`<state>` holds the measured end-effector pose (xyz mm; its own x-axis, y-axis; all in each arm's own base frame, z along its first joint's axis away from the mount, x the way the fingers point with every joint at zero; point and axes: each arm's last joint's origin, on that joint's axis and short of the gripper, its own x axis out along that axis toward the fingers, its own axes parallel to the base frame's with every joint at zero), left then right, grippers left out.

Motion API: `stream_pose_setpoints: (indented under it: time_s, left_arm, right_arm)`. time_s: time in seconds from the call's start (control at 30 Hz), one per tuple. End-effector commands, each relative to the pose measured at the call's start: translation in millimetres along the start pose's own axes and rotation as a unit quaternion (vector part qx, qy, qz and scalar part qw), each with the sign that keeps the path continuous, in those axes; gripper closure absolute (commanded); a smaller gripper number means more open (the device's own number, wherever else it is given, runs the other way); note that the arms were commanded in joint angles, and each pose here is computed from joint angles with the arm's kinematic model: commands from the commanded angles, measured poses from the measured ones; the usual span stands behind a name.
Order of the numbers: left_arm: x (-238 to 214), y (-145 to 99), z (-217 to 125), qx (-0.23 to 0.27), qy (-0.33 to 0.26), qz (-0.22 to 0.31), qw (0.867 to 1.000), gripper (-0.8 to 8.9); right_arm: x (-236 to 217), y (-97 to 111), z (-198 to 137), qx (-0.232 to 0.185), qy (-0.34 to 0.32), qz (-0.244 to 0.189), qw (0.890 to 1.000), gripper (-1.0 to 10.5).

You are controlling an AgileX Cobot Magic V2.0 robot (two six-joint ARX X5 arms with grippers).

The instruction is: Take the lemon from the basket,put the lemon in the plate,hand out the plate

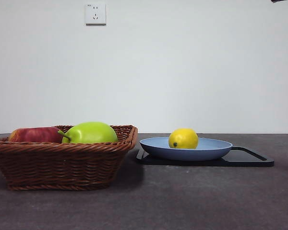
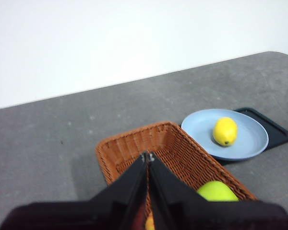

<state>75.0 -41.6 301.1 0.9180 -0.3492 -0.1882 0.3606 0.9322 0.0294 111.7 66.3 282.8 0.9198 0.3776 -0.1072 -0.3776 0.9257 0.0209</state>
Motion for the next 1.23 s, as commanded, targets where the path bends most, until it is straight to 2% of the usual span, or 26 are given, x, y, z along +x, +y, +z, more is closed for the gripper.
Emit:
stream_pose_setpoints:
  time_s: [0.03,0.43,0.67,0.83,1.03,1.23]
  left_arm:
    - [1,-1,1,-0.005,0.001,-0.003,1.0,8.05]
    - [-3,0,1,-0.006,-0.005,-0.004,1.0,8.05]
    - [-24,16,-9,-0.014,-0.047,0.093,0.994,8.06]
    - [-14,28,-35,-0.025,-0.075,0.18,0.98,8.05]
    - [9,38,-75,-0.02,-0.074,0.179,0.981,8.05]
    - [24,43,-113,-0.027,-0.044,0.166,0.985,8.05]
  right_arm:
    - [0,1,3,0.008,-0.007,0.002,1.0,9.4]
    - [0,1,3,0.008,-0.007,0.002,1.0,9.4]
    - [0,1,3,0.008,-0.007,0.002,1.0,9.4]
    - [0,1,3,0.008,-0.007,0.002,1.0,9.4]
    - [0,1,3,0.008,-0.007,0.002,1.0,9.4]
    - [0,1,3,0.008,-0.007,0.002,1.0,9.4]
